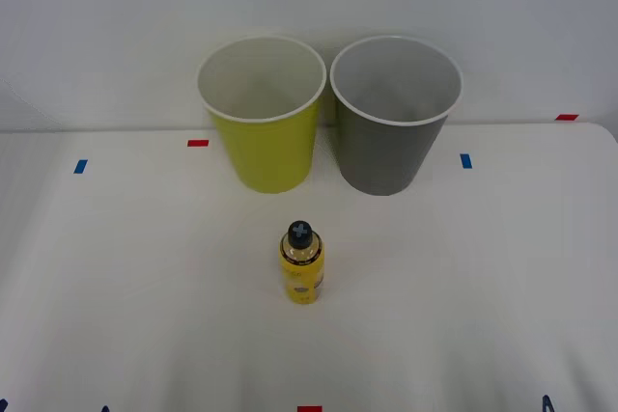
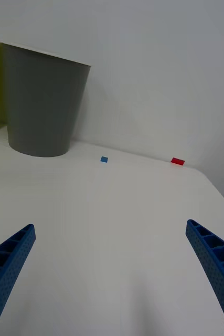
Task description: Put cans in the gray bin and PET bottles in the light green bin.
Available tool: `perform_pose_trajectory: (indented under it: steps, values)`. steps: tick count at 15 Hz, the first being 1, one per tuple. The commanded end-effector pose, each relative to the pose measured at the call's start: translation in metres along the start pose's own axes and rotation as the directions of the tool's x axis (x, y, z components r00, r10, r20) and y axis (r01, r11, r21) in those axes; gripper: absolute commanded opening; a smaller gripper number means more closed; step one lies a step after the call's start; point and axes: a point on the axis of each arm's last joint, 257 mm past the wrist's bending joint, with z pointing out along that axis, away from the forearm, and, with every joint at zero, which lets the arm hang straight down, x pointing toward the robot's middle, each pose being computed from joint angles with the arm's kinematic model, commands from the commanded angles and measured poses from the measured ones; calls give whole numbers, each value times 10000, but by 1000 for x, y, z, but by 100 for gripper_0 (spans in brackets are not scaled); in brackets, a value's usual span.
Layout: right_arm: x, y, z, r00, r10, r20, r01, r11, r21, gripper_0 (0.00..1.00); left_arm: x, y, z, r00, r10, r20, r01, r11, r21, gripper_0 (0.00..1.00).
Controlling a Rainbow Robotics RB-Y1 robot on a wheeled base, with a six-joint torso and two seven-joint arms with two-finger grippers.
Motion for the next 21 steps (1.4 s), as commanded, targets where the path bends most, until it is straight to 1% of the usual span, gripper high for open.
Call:
perform_pose_trajectory:
  steps: [1,21]
  values:
    - [0,0,0,10000,0,0,0,10000,0,100,0,0,0,10000,0,0,0,10000,0,100]
    - [0,0,0,10000,0,0,0,10000,0,100,0,0,0,10000,0,0,0,10000,0,100]
